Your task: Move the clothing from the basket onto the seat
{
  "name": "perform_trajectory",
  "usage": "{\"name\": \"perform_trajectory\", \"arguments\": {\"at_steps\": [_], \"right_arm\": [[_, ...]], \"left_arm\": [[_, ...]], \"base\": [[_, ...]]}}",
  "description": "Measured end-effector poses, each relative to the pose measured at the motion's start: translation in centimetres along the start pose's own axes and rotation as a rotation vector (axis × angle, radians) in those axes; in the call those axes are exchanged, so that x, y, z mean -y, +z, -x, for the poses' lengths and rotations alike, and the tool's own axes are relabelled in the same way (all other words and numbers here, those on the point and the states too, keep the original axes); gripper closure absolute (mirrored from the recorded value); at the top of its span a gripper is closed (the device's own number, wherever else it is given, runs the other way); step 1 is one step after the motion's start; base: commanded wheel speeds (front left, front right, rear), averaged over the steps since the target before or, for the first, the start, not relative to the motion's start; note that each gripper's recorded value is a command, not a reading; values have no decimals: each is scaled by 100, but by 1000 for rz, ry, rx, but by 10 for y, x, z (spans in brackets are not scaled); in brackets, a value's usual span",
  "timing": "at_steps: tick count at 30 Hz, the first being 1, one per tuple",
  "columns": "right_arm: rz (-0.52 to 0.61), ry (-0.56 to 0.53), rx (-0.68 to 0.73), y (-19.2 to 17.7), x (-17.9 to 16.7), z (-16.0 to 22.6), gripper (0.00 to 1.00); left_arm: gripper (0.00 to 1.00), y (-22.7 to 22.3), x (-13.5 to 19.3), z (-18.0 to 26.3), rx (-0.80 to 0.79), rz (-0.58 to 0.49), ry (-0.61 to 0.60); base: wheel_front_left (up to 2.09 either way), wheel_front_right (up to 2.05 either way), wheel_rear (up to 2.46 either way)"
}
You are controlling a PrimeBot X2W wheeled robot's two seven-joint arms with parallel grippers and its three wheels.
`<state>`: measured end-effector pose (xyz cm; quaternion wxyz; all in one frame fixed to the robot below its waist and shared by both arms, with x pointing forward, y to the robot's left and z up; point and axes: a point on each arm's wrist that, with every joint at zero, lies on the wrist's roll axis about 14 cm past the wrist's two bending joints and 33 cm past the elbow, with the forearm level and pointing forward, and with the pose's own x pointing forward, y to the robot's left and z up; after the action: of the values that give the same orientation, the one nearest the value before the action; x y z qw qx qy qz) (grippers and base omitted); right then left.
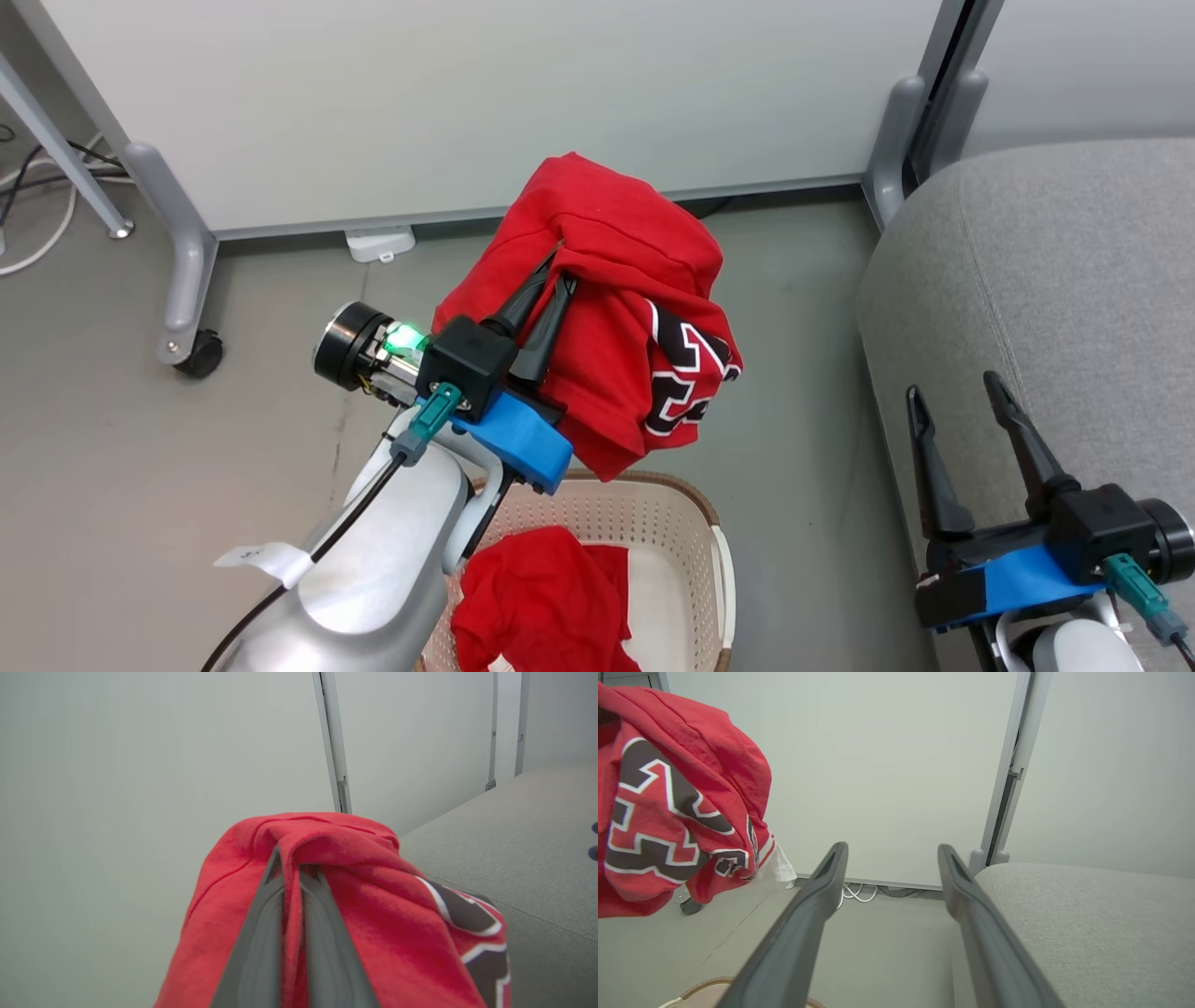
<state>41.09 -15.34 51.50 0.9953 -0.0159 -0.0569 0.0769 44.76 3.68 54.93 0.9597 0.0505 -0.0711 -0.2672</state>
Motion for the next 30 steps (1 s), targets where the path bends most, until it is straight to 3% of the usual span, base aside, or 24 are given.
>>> {"name": "perform_trajectory", "arguments": {"at_steps": [18,30], "right_arm": [[-36,78,84,30,-29,0,0],[-46,314,206,72,-103,-26,0]], "left_arm": [[100,25,3,15,60,-22,9],[100,26,6,16,63,-21,2]], "base": [[0,0,0],[0,0,0]]}}
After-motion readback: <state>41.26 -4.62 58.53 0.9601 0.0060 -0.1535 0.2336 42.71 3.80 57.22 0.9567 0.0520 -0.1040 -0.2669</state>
